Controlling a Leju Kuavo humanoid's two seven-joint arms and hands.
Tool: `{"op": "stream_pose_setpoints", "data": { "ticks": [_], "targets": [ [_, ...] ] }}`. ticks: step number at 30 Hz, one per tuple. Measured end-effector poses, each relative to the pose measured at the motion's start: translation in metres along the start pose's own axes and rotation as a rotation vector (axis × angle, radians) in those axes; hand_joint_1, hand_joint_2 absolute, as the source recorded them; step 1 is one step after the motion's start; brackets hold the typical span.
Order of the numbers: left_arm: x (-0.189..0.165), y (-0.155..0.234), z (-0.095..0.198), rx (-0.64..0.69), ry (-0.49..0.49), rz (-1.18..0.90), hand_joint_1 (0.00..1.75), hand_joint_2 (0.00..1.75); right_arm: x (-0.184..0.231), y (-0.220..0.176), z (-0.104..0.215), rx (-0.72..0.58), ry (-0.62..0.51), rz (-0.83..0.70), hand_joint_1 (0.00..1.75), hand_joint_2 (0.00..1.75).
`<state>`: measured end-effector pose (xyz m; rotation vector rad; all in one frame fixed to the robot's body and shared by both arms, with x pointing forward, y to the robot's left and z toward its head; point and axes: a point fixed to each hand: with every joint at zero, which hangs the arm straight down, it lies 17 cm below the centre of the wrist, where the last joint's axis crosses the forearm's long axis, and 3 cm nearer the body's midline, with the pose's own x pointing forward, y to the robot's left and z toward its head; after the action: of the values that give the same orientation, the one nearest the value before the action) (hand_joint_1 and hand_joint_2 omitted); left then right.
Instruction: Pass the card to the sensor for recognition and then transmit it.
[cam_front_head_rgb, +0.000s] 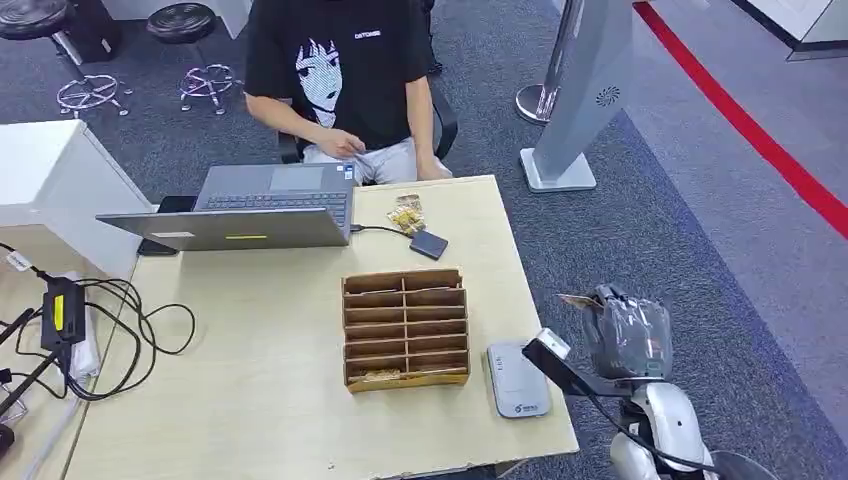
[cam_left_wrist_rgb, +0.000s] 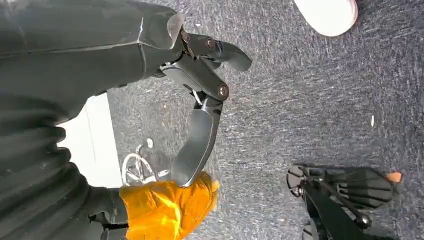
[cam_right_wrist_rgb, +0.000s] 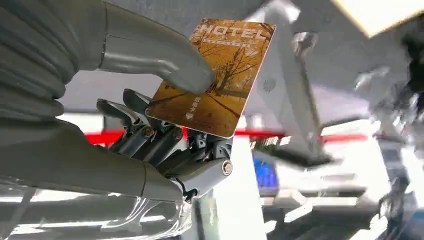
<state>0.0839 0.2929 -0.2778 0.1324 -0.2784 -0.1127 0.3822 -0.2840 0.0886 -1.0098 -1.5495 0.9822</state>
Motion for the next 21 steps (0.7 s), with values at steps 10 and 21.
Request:
{"op": "stream_pose_setpoints", "data": {
  "ticks": [10, 21],
  "targets": [
    [-0.004, 0.001, 0.0, 0.0, 0.007, 0.013, 0.0, 1.75, -0.019, 0.02, 0.053, 0.196, -0.124, -0.213, 1.75, 1.75],
    [-0.004, 0.001, 0.0, -0.001, 0.008, 0.015, 0.0, 1.75, -0.022, 0.052, 0.063, 0.328, -0.152, -0.163, 1.75, 1.75]
  ]
}}
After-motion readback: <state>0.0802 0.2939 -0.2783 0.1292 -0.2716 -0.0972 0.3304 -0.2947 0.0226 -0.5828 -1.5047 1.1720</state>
